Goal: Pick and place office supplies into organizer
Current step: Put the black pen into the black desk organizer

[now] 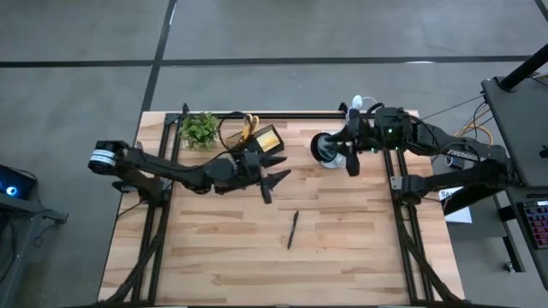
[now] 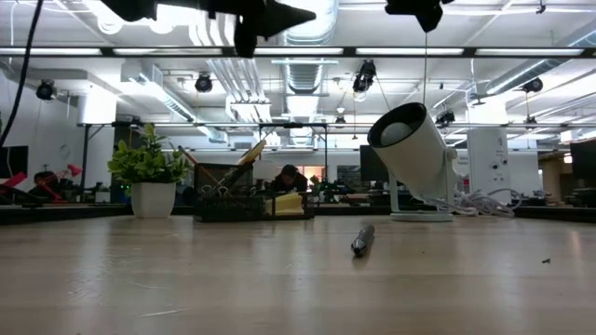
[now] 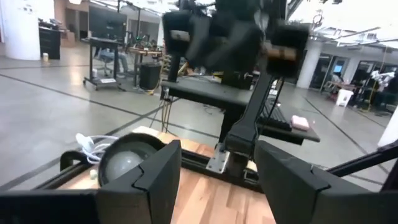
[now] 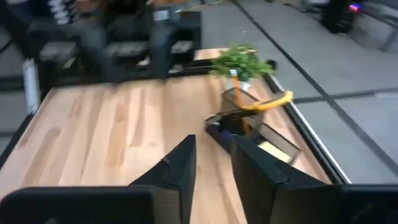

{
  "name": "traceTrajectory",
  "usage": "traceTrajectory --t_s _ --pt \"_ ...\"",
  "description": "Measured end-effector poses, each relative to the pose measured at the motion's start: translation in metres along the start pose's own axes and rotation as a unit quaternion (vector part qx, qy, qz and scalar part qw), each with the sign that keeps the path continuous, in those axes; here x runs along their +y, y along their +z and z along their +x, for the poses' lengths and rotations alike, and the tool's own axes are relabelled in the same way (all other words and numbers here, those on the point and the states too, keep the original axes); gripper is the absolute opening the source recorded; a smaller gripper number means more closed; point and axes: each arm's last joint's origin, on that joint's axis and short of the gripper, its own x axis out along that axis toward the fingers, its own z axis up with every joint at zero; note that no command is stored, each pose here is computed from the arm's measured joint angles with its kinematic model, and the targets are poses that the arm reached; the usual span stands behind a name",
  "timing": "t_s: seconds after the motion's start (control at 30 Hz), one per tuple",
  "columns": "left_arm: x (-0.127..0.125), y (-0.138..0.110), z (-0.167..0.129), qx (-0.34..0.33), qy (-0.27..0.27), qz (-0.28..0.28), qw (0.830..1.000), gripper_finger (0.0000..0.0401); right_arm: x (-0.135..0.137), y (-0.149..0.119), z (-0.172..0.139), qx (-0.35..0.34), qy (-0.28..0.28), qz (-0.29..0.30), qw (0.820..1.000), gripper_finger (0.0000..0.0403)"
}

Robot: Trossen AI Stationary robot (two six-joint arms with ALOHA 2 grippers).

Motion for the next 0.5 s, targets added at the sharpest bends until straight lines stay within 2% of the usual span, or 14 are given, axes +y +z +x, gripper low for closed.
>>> traceTrajectory --t_s 0.1,0.2,0.33,0.5 --pt "0.002 0.015 -0.012 -0.003 -0.001 0.002 1.000 0.0172 0.012 -0.002 0.007 0.011 0.029 -0.044 0.999 0.0108" --pt "0.006 0.028 -0.027 0.023 0.003 0.013 1.000 0.0135 0.025 -0.005 0.017 0.024 0.060 -0.093 0.994 0.0140" --pt "0.011 0.043 -0.046 0.054 0.006 0.023 0.998 0.0082 0.040 -0.009 0.030 0.036 0.086 -0.116 0.989 0.0174" --pt "0.017 0.062 -0.068 0.056 0.005 0.023 0.998 0.0022 0.060 -0.016 0.045 0.053 0.122 -0.155 0.979 0.0197"
